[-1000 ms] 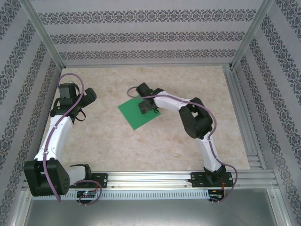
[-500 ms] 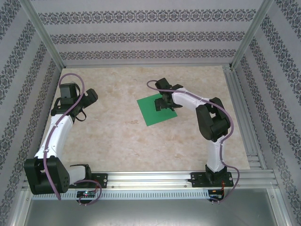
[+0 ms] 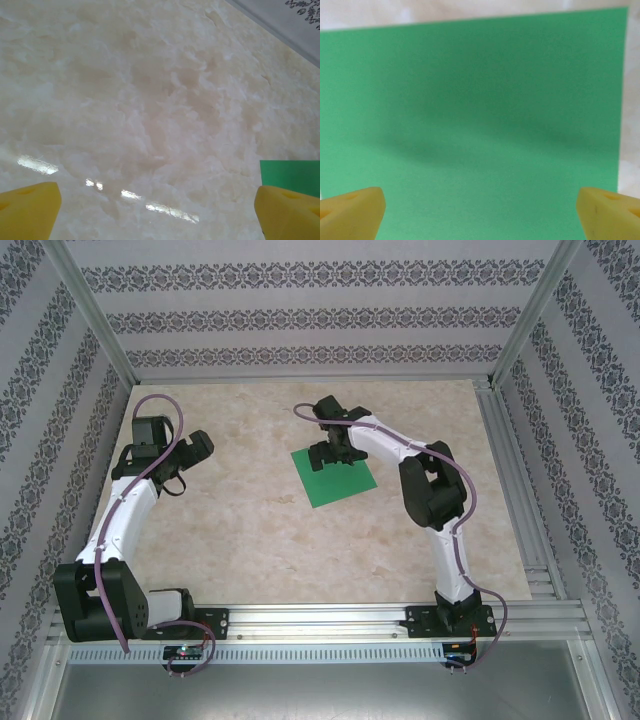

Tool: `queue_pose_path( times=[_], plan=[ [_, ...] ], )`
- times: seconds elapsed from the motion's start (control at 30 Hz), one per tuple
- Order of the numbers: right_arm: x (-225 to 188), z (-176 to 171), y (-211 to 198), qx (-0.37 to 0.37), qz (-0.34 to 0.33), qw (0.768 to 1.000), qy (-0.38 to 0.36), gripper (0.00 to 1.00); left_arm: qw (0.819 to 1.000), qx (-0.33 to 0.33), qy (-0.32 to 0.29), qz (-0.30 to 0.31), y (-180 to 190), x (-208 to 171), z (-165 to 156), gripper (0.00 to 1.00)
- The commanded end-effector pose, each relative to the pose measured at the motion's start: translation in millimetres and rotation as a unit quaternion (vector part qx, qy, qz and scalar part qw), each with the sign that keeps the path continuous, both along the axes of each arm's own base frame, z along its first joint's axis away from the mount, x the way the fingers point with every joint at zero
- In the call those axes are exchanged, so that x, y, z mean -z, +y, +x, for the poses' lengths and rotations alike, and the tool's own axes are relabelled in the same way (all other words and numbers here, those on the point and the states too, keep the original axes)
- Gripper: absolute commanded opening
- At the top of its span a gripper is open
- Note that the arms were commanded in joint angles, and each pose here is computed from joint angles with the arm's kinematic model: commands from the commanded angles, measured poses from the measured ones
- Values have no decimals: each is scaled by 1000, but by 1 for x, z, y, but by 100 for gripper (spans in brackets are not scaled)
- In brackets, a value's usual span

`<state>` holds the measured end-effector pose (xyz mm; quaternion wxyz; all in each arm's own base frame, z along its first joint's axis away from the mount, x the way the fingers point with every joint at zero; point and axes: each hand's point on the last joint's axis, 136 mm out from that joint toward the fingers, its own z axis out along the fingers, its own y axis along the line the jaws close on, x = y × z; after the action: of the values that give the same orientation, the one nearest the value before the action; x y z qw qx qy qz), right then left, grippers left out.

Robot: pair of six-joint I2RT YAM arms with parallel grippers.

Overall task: Fold a paper plane with a square sheet of paper (pick it up from the middle)
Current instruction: Move the square sheet of paper to the center of the table.

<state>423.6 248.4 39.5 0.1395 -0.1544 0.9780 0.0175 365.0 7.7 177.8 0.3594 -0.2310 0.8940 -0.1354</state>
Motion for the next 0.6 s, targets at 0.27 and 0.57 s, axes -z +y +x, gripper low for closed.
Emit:
queue_pose_path(
  times=[0.27, 0.57],
  plan=[
    [23, -8, 5, -27, -19, 998, 44, 98, 1000, 13, -5, 1, 0, -7, 3, 100],
    [49, -19, -2, -28, -38, 996, 79, 96, 1000, 15, -2, 1, -1, -6, 3, 100]
  ],
)
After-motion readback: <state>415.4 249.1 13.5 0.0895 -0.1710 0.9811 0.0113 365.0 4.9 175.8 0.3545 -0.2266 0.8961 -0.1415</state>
